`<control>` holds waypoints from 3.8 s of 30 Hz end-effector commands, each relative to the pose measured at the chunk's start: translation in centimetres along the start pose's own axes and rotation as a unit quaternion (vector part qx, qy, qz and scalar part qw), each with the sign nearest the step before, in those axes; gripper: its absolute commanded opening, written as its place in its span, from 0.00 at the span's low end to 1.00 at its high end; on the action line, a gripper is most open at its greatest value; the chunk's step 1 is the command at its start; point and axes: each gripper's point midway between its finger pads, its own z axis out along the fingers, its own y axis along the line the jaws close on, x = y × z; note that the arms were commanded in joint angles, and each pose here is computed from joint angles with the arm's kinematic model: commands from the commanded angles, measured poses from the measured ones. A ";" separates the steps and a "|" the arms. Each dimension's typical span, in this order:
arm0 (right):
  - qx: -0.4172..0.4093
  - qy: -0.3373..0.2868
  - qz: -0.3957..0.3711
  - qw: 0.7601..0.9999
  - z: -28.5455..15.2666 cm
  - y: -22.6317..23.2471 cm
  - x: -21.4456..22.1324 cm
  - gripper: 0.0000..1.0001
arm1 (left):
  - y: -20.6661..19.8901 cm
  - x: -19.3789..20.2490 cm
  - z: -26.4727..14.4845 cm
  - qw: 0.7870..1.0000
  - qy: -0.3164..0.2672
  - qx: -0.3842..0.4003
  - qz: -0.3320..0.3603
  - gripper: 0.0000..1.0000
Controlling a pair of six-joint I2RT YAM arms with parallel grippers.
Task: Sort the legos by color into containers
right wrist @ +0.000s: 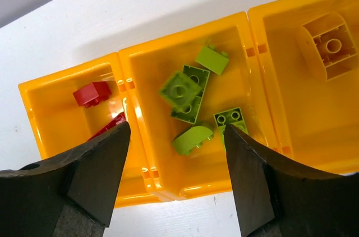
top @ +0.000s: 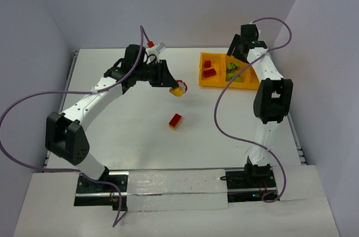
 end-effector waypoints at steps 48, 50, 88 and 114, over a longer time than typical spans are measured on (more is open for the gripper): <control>-0.387 -0.008 -0.005 0.922 -26.1 23.3 13.2 0.70 | 1.7 -8.0 -1.3 0.969 -0.171 -0.151 -0.095 0.00; -0.389 -0.006 -0.003 0.921 -25.9 23.7 13.1 0.68 | 1.7 -8.1 -1.3 0.969 -0.171 -0.152 -0.094 0.00; -0.211 -0.024 -0.064 0.975 -21.6 7.9 13.5 0.00 | 2.1 -8.1 -1.1 0.971 -0.158 -0.164 -0.075 0.00; 0.069 -0.101 0.161 0.979 -3.8 -13.9 -2.1 0.05 | -0.3 -5.5 2.6 0.992 -0.061 -0.110 -0.024 0.00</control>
